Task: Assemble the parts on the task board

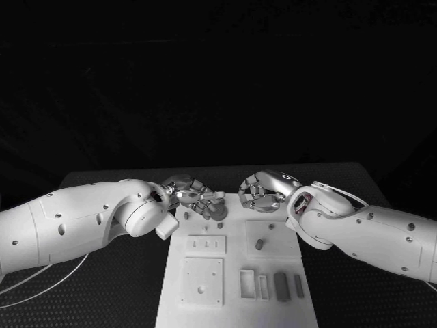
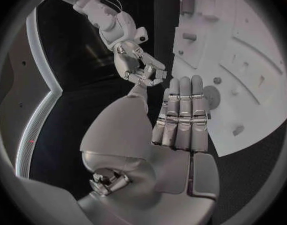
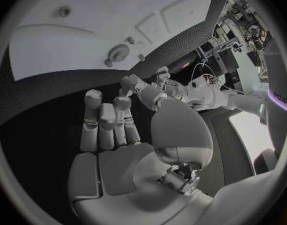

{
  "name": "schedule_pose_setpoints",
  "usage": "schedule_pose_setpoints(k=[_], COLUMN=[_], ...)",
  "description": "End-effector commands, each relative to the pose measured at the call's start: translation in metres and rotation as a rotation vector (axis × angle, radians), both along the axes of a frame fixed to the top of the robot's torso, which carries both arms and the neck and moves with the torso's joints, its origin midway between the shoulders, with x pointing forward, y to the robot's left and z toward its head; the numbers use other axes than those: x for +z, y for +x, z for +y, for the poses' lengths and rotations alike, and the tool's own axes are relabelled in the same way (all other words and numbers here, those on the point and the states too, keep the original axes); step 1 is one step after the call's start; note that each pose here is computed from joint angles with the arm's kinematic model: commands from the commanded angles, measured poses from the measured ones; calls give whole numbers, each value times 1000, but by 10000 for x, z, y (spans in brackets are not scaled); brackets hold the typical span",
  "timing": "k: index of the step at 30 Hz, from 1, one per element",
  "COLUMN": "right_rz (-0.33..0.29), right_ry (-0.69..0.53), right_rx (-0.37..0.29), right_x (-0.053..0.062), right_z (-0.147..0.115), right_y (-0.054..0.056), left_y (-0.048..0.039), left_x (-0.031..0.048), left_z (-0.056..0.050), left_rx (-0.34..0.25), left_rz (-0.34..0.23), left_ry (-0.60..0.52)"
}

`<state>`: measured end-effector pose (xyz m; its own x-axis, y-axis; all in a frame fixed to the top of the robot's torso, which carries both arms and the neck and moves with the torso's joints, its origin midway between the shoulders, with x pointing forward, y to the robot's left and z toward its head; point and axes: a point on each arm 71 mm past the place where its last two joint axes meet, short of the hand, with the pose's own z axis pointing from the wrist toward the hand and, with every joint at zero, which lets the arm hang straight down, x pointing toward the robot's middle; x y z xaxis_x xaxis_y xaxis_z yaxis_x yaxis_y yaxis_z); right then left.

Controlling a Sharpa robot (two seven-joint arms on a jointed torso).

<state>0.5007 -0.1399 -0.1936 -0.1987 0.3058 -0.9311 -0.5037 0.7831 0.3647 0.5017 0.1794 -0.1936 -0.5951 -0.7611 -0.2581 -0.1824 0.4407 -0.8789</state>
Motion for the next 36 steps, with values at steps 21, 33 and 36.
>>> schedule_pose_setpoints(k=[21, 33, 36], right_rz=[11, 11, 12], right_ry=[7, 12, 12], right_rx=[87, 100, 104], right_x=[6, 3, 2], right_z=[341, 400, 423], right_y=[-169, -185, -186], left_y=[-41, -54, -62], left_x=[-51, -47, -46], left_z=[-148, -199, -204], left_rx=[-56, -73, -84], left_rz=[50, 51, 52], left_ry=[75, 62, 55])
